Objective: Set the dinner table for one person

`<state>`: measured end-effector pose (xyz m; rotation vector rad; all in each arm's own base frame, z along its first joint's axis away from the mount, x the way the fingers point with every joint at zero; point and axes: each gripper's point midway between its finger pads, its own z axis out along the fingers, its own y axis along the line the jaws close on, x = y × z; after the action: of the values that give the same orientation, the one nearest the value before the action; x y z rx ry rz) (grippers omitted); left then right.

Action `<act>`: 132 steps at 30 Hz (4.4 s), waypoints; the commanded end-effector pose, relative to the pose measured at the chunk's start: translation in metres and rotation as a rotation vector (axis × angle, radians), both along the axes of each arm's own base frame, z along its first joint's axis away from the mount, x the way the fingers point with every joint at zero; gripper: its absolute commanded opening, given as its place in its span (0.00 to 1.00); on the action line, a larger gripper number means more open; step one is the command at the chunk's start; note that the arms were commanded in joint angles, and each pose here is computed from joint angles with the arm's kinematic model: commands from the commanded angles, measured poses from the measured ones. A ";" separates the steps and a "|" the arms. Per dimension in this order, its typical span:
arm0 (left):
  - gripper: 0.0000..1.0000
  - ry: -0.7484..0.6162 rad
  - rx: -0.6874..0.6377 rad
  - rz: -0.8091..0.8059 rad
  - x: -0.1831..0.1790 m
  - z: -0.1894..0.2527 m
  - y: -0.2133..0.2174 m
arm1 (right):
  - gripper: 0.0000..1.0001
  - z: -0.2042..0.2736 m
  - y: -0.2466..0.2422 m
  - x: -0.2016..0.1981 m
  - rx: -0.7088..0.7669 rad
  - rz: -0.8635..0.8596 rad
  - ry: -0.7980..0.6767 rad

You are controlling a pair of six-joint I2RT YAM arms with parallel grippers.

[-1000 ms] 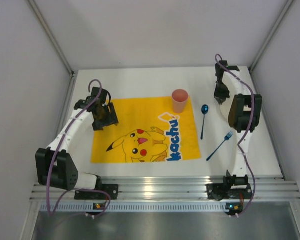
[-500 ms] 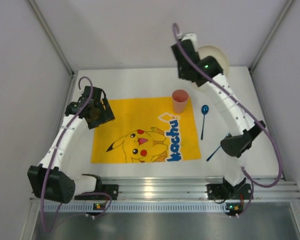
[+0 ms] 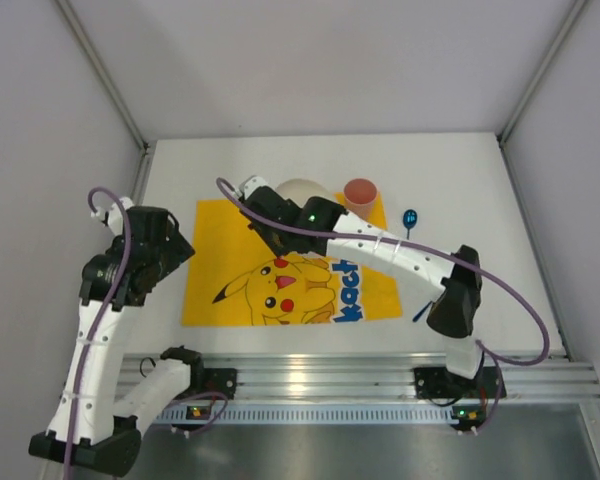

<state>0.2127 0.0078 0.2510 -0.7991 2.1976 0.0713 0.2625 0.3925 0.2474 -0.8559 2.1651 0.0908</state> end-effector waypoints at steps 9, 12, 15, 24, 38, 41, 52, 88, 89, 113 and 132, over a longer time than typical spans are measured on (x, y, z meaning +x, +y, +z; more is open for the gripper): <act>0.80 0.018 -0.034 0.096 -0.060 0.000 0.014 | 0.00 -0.043 0.100 -0.016 0.259 0.290 0.185; 0.80 0.016 -0.034 0.091 -0.068 0.004 0.015 | 0.00 -0.066 0.110 -0.007 0.224 0.271 0.190; 0.80 0.012 -0.036 0.088 -0.076 0.006 0.016 | 0.00 -0.099 0.112 0.002 0.179 0.230 0.213; 0.79 0.024 -0.031 0.074 -0.092 0.003 0.018 | 0.00 -0.155 0.081 0.028 0.038 0.036 0.223; 0.77 -0.019 0.003 0.087 -0.072 0.014 0.022 | 0.63 -0.145 0.077 0.007 0.093 0.089 0.311; 0.77 -0.039 0.017 0.084 -0.063 0.020 0.023 | 0.79 -0.106 0.075 0.005 0.156 0.105 0.275; 0.72 -0.168 -0.073 -0.108 0.024 0.043 -0.022 | 1.00 0.114 -0.077 0.008 0.401 -0.146 -0.096; 0.75 0.140 -0.196 -1.232 0.129 -0.159 -0.523 | 1.00 0.032 -0.340 -0.111 0.362 -0.858 0.054; 0.75 0.142 -0.186 -1.230 0.130 -0.165 -0.525 | 1.00 0.030 -0.338 -0.110 0.337 -0.843 0.060; 0.76 -0.137 -0.252 -1.215 0.132 -0.098 -0.557 | 1.00 0.062 -0.315 -0.041 0.263 -0.708 -0.049; 0.75 -0.123 -0.105 -0.981 0.037 0.004 -0.338 | 0.84 -0.032 -0.317 0.121 0.454 -0.930 0.235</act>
<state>0.2547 -0.3664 0.2765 0.3576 2.1901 -0.7013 0.3684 0.0556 0.2413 0.4425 2.3653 0.0773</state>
